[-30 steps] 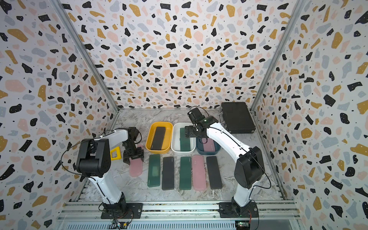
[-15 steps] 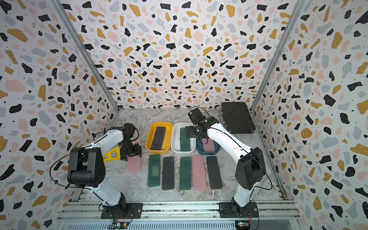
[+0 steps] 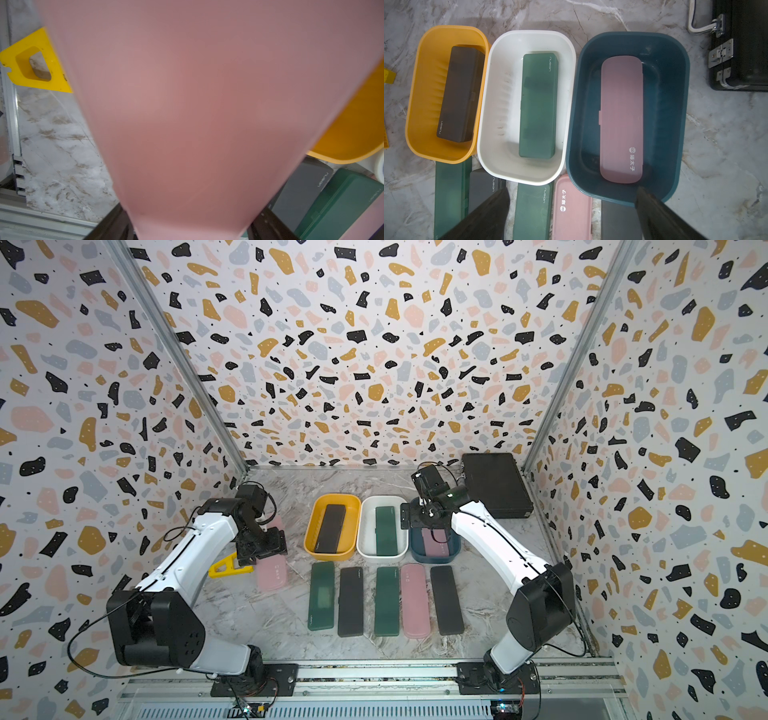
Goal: Place the pencil cases by color into the storage box
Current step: Pick up the pencil case from the center of the board.
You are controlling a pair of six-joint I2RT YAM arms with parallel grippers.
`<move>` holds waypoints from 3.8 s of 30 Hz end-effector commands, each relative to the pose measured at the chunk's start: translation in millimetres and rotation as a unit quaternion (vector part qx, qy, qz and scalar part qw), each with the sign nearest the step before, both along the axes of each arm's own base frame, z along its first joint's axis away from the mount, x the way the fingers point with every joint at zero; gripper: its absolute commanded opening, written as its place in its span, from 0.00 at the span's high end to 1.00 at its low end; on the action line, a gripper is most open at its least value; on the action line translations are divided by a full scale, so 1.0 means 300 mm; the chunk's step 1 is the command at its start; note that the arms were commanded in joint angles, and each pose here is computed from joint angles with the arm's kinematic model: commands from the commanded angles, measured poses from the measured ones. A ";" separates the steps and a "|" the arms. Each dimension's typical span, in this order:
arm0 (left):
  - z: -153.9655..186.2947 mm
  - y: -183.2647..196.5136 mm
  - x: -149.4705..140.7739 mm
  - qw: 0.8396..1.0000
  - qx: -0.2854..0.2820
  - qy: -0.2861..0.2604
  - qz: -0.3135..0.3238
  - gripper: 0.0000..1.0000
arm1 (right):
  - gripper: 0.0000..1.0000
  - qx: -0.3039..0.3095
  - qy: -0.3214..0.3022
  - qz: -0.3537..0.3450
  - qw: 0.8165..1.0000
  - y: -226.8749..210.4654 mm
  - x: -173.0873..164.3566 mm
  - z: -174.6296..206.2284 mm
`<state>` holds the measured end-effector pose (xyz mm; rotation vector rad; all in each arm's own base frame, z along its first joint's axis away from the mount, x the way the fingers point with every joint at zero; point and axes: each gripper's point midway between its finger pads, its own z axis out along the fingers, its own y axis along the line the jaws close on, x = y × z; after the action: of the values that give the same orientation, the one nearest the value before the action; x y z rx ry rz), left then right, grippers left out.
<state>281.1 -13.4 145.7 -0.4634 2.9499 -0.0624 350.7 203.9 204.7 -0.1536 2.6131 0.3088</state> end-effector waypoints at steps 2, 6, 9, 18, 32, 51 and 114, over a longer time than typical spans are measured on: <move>0.085 -0.064 -0.010 1.000 -0.020 -0.018 -0.010 0.34 | 0.01 0.050 -0.004 0.060 0.997 0.041 -0.037 0.039; 0.145 -0.146 0.006 0.998 -0.040 -0.044 -0.030 0.34 | 0.01 0.122 -0.009 0.106 0.987 0.103 -0.060 0.056; 0.183 -0.207 0.019 0.996 -0.056 -0.058 -0.045 0.33 | 0.02 0.165 -0.013 0.132 0.977 0.139 -0.075 0.078; 0.284 -0.402 0.070 0.987 -0.099 -0.096 -0.088 0.33 | 0.06 0.260 -0.022 0.205 0.943 0.222 -0.157 0.123; 0.343 -0.631 0.160 0.977 -0.121 -0.123 -0.123 0.32 | 0.14 0.305 -0.030 0.247 0.919 0.322 -0.257 0.139; 0.349 -0.781 0.183 0.968 -0.169 -0.129 -0.136 0.32 | 0.27 0.329 -0.027 0.258 0.908 0.477 -0.229 0.139; 0.475 -0.641 0.119 0.945 -0.119 -0.257 -0.165 0.00 | 0.77 0.209 0.004 0.176 0.962 0.178 -0.121 0.041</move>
<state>321.0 -211.5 286.4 -0.0032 2.4896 -0.5398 316.1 275.9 191.3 -0.4369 2.4867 1.0181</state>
